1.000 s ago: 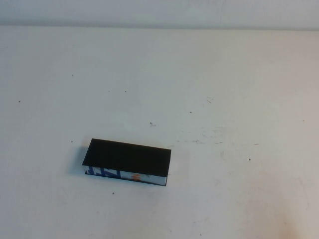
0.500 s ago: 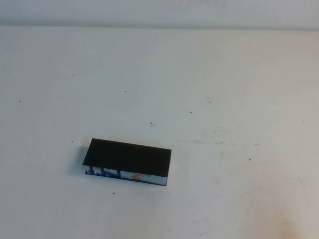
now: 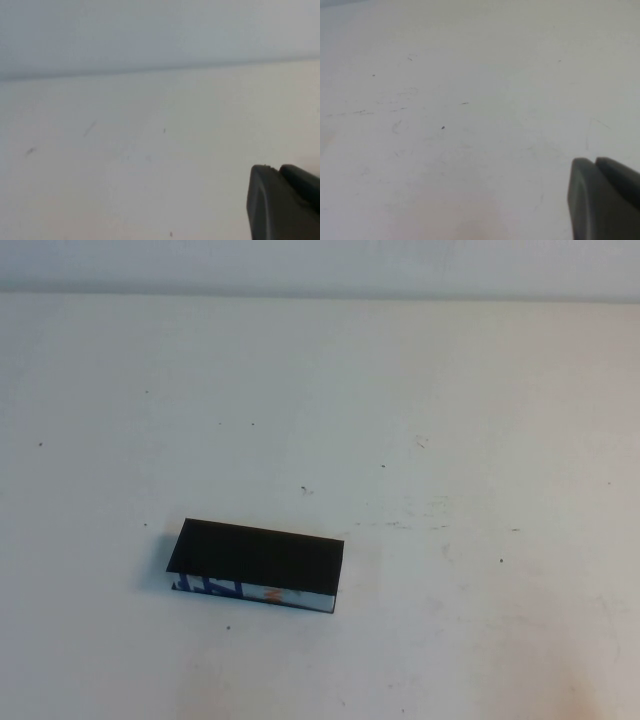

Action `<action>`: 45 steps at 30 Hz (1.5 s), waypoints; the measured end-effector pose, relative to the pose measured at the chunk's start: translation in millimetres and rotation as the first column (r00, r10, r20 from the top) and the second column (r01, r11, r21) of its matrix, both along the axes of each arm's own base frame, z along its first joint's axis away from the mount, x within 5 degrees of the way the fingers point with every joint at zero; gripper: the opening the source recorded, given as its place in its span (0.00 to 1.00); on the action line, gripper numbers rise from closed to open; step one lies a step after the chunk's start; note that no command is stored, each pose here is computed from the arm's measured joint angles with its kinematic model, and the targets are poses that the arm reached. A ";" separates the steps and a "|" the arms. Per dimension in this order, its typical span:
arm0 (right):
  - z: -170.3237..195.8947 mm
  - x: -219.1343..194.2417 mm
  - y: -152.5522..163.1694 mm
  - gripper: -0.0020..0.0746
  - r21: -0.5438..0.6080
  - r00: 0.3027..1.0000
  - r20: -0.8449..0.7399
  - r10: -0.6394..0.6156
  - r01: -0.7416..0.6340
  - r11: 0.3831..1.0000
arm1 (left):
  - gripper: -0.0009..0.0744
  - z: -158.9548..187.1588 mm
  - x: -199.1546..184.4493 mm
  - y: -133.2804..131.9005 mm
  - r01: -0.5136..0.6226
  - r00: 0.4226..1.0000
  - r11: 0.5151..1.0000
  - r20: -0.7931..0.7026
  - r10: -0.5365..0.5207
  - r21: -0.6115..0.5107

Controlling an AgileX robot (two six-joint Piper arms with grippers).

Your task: Return glasses to glasses case

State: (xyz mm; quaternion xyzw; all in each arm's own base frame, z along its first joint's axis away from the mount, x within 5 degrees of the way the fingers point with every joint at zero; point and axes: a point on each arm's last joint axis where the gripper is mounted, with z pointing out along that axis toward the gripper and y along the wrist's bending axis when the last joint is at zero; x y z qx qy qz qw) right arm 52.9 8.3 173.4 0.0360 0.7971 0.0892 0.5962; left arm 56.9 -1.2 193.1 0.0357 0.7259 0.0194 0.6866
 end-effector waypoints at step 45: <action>0.2 -0.2 0.0 0.01 0.001 1.000 0.004 0.000 0.000 1.000 | 0.01 -23.4 -4.7 1.7 -0.022 0.966 1.000 -0.258 0.021 0.000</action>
